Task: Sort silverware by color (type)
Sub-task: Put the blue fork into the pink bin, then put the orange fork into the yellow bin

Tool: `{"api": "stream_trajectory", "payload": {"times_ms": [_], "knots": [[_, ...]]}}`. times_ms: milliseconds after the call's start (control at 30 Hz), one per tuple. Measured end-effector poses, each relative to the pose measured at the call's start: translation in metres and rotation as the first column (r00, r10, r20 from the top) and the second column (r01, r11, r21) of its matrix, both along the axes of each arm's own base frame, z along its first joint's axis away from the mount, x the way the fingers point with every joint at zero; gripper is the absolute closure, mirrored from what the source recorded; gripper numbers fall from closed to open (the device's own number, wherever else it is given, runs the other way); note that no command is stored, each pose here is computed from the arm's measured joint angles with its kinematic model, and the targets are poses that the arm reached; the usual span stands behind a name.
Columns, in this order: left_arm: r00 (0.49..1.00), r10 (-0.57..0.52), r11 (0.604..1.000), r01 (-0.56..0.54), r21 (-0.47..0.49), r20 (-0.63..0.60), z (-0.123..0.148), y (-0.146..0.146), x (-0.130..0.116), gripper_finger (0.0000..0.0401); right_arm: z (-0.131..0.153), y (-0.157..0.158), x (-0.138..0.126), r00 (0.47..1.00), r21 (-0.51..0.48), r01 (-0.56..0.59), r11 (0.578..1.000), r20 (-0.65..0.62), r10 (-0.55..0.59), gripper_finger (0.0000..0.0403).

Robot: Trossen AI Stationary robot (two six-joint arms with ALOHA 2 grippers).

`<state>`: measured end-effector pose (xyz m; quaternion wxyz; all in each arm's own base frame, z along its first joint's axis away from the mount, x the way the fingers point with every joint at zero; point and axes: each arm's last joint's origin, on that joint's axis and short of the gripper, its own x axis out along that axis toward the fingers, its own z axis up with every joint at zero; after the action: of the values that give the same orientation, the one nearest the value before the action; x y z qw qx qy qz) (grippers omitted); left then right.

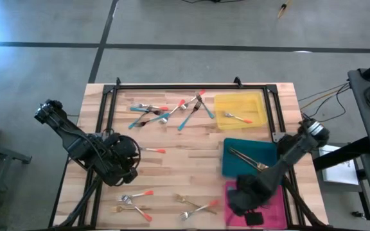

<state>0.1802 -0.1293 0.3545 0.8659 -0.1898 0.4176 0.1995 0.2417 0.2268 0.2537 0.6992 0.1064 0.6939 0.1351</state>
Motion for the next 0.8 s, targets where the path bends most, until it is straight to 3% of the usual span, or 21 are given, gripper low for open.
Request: {"api": "stream_trajectory", "payload": {"times_ms": [100,233,400,600,800], "knots": [[1.0,-0.003,1.0,0.004,-0.024,0.027,0.001,-0.003,0.002,0.0325,-0.013,0.004,-0.015,0.99,-0.02,0.128,0.992,0.063,-0.127,0.0394],[0.999,-0.014,0.999,0.016,-0.05,0.049,0.002,-0.006,0.003,0.0325,-0.024,-0.002,-0.027,0.968,-0.074,0.247,0.966,0.054,-0.244,0.0394],[0.999,-0.026,0.995,0.03,-0.098,0.034,0.002,-0.01,0.001,0.0325,-0.029,-0.004,-0.029,0.967,-0.091,0.253,0.963,0.042,-0.251,0.0379],[0.998,-0.067,0.99,0.07,-0.127,0.021,0.002,-0.019,-0.006,0.0325,-0.028,-0.003,-0.028,0.974,-0.093,0.226,0.97,0.051,-0.222,0.0325],[0.986,-0.164,0.982,0.163,-0.1,-0.007,0.0,-0.031,-0.02,0.0325,-0.007,0.002,-0.016,0.946,-0.009,0.309,0.951,0.103,-0.306,0.0289]]}}
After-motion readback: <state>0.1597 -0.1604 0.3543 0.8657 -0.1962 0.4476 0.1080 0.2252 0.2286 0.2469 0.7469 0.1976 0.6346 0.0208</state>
